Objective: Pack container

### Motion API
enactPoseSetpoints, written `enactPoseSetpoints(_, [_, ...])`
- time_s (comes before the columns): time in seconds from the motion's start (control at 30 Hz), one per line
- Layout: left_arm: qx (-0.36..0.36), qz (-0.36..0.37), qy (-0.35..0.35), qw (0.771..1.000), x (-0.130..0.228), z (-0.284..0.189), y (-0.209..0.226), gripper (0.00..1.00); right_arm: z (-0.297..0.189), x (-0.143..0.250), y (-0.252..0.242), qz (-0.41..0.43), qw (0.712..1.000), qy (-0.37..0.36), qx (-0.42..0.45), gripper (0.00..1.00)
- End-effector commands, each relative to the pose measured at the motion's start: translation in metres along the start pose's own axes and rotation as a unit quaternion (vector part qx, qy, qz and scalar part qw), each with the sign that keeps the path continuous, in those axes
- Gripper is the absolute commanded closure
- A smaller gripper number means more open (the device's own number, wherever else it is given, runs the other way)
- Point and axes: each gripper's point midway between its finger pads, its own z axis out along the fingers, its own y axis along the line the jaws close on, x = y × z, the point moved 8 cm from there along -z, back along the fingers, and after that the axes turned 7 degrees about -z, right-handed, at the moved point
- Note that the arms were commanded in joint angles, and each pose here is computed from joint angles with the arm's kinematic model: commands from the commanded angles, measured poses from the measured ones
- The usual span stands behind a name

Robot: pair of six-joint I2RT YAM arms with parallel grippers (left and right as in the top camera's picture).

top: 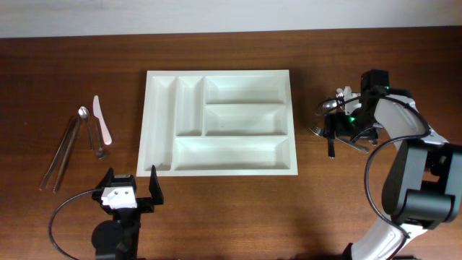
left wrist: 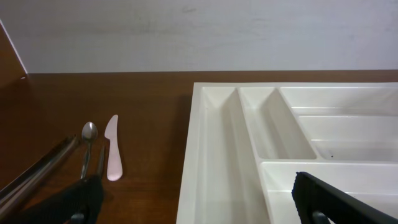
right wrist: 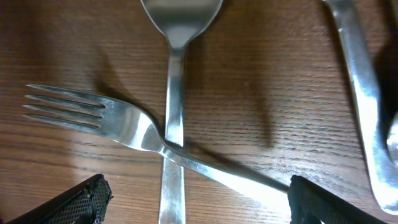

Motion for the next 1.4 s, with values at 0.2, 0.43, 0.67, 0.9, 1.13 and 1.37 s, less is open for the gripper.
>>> enactPoseSetpoints(0.2, [0.001, 0.004, -0.001, 1.000, 0.001, 0.000, 0.000, 0.01, 0.028, 0.015, 0.001, 0.005, 0.998, 0.058, -0.019, 0.07])
enactPoseSetpoints(0.43, [0.001, 0.004, -0.001, 1.000, 0.001, 0.000, 0.000, 0.01, 0.030, 0.022, 0.008, 0.020, 0.996, 0.076, -0.050, 0.16])
enactPoseSetpoints(0.67, [0.001, 0.004, -0.001, 1.000, 0.001, 0.000, 0.000, 0.01, 0.029, 0.025, 0.010, 0.028, 0.994, 0.087, -0.059, 0.33])
enactPoseSetpoints(0.9, [0.001, 0.004, -0.001, 1.000, 0.001, 0.000, 0.000, 0.01, 0.029, 0.026, 0.012, 0.043, 0.993, 0.089, -0.070, 0.44])
enactPoseSetpoints(1.13, [0.001, 0.004, -0.001, 1.000, 0.001, 0.000, 0.000, 0.01, 0.028, 0.029, 0.016, 0.060, 0.990, 0.098, -0.083, 0.54])
enactPoseSetpoints(1.37, [0.001, 0.004, -0.001, 1.000, 0.001, 0.000, 0.000, 0.01, 0.027, 0.030, 0.030, 0.064, 0.985, 0.108, -0.115, 0.57])
